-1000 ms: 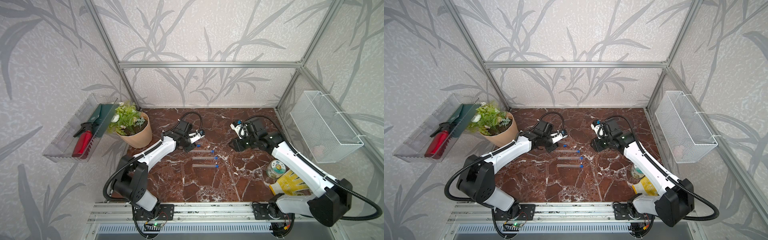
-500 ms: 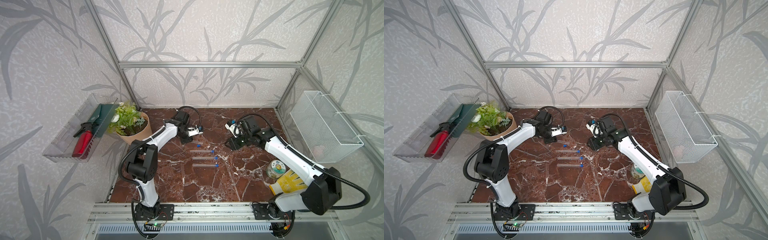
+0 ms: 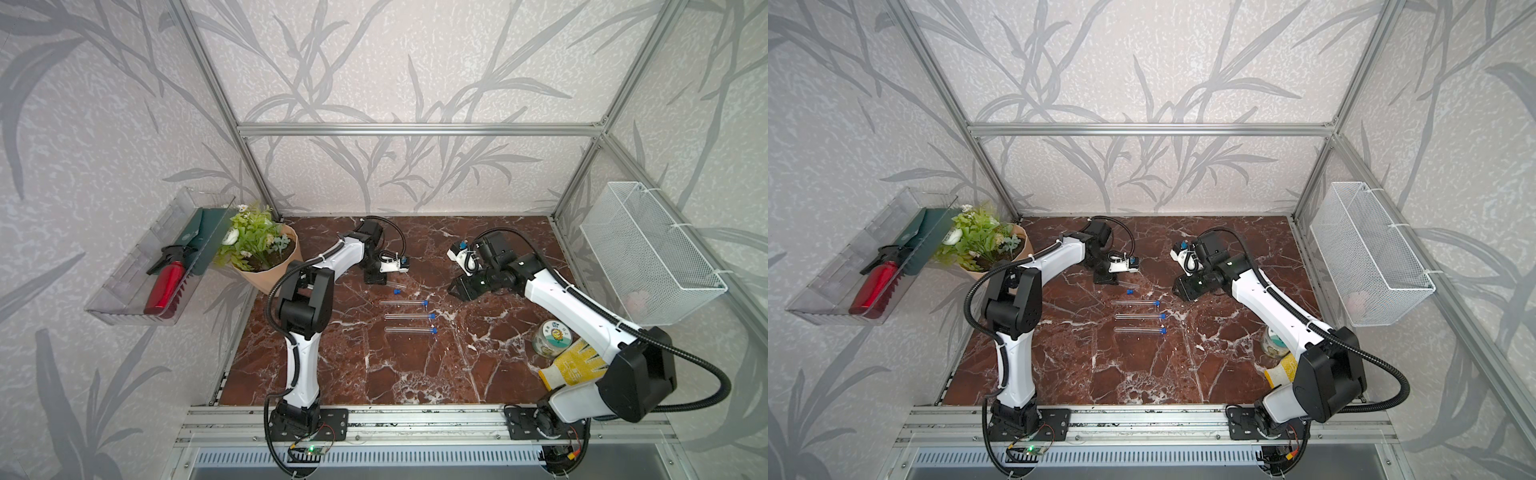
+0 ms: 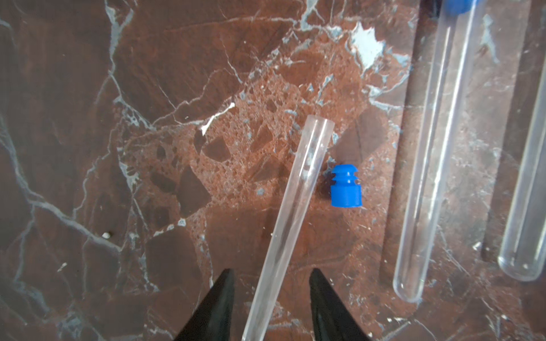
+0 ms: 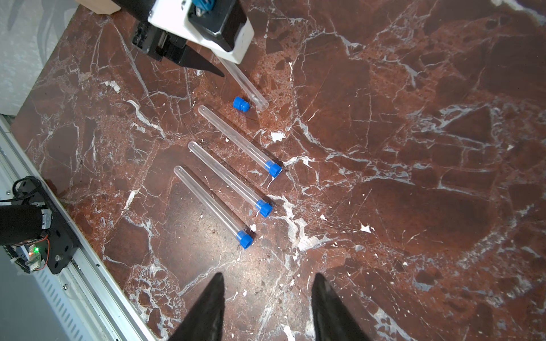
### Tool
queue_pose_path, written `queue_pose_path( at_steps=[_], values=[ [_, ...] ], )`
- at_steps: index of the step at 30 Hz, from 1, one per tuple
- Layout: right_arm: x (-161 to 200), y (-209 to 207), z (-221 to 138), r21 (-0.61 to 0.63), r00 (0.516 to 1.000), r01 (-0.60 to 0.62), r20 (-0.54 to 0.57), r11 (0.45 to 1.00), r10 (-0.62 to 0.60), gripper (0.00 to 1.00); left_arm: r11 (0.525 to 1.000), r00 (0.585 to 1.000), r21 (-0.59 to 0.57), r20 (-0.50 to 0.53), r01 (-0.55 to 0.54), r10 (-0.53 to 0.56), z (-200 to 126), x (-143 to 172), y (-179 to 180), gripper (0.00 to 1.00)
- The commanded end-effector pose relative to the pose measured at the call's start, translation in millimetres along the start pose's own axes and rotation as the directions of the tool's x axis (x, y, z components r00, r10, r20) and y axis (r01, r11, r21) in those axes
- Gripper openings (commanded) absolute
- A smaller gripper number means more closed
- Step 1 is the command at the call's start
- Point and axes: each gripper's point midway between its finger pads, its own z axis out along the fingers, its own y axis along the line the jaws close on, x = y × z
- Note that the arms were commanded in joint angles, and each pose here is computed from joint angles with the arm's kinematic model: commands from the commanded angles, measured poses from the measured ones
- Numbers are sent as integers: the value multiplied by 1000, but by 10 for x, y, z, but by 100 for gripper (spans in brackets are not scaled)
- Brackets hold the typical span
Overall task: Insert stoppers into test tubes
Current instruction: Pick up the test tube at the center of the board.
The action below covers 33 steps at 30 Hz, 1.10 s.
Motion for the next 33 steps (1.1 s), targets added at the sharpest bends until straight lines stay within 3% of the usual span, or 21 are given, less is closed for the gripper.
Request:
queue_pose_path(
  at_steps=[1,20,33],
  values=[
    [-64,45,-37,-12,1000,11,1,1000,-11,48,998,999,48,20,-27,26,-11,-32,-37,45],
    [-39,18,31,-9,1000,12,-25,1000,-12,48,981,998,191,-62,-16,28,234,138,-164,40],
    [-26,8,2,2,1000,11,-22,1000,-11,48,983,995,181,-96,-16,34,318,235,-183,25]
  ],
)
